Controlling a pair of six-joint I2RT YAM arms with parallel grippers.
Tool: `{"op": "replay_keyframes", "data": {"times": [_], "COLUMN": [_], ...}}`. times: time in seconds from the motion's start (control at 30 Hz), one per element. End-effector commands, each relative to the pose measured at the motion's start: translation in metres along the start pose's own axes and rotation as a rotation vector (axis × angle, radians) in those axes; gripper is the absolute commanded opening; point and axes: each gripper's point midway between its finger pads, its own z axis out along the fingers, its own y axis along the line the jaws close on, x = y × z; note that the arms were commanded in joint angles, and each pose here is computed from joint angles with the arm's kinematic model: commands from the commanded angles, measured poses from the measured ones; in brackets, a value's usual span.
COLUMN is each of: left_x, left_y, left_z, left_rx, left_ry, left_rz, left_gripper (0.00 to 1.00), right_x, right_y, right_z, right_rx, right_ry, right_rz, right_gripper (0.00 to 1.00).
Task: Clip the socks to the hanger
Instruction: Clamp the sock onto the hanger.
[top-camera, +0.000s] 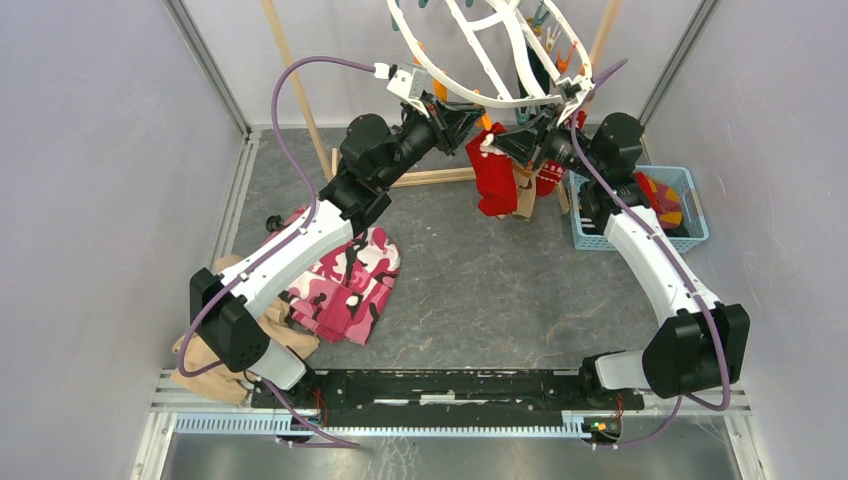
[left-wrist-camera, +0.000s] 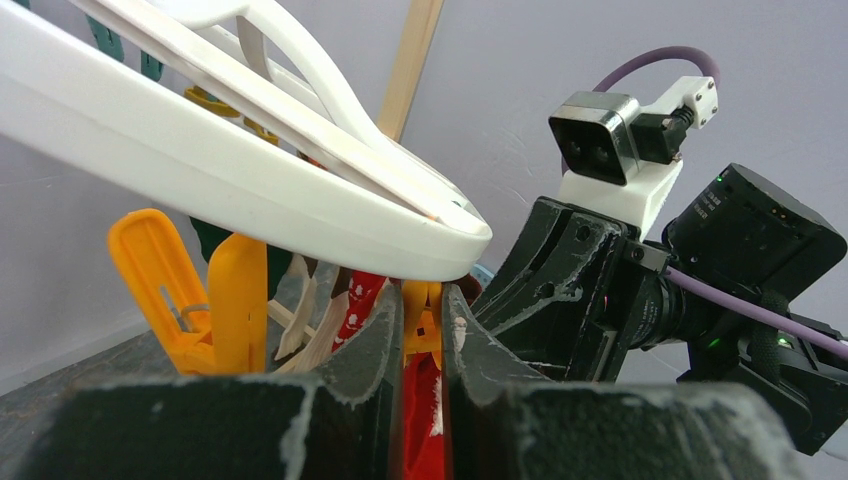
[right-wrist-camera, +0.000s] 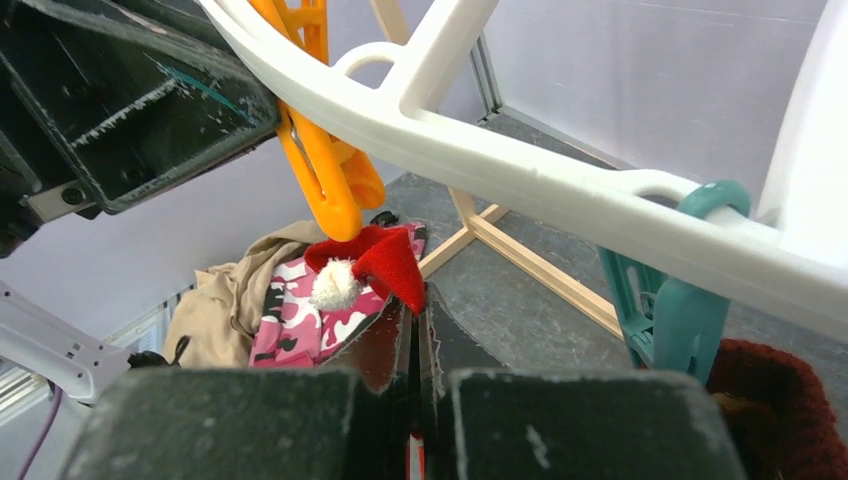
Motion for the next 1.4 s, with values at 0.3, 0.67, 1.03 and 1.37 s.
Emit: {"op": "replay_keyframes", "data": {"times": [0.3, 0.67, 1.03, 1.37], "left_x": [-0.027, -0.023, -0.021, -0.022], "left_y": [-0.016, -0.013, -0.014, -0.016], "left_z": [-0.002, 0.000, 0.005, 0.000], "left_rx": [0.054, 0.050, 0.064, 0.063], "left_ry": [-0.061, -0.050, -0.044, -0.038], "left_rz": [0.055, 0.073, 0.080, 0.077], "left_gripper": [0.05, 0.04, 0.04, 0.28], "right_x": [-0.042, -0.054, -0.056, -0.054], "right_y": [0.025, 0.029, 0.039, 0.031], "right_z": [-0.004, -0.013, -0.011, -0.011], "right_rx": [-0.065, -0.091, -0.145, -0.105], "right_ry": [-0.101, -0.133, -0.122, -0.116], "right_rz": [-0.019, -0.018, 0.003, -0.017], "right_gripper": [0.00, 0.00, 0.00, 0.05]}}
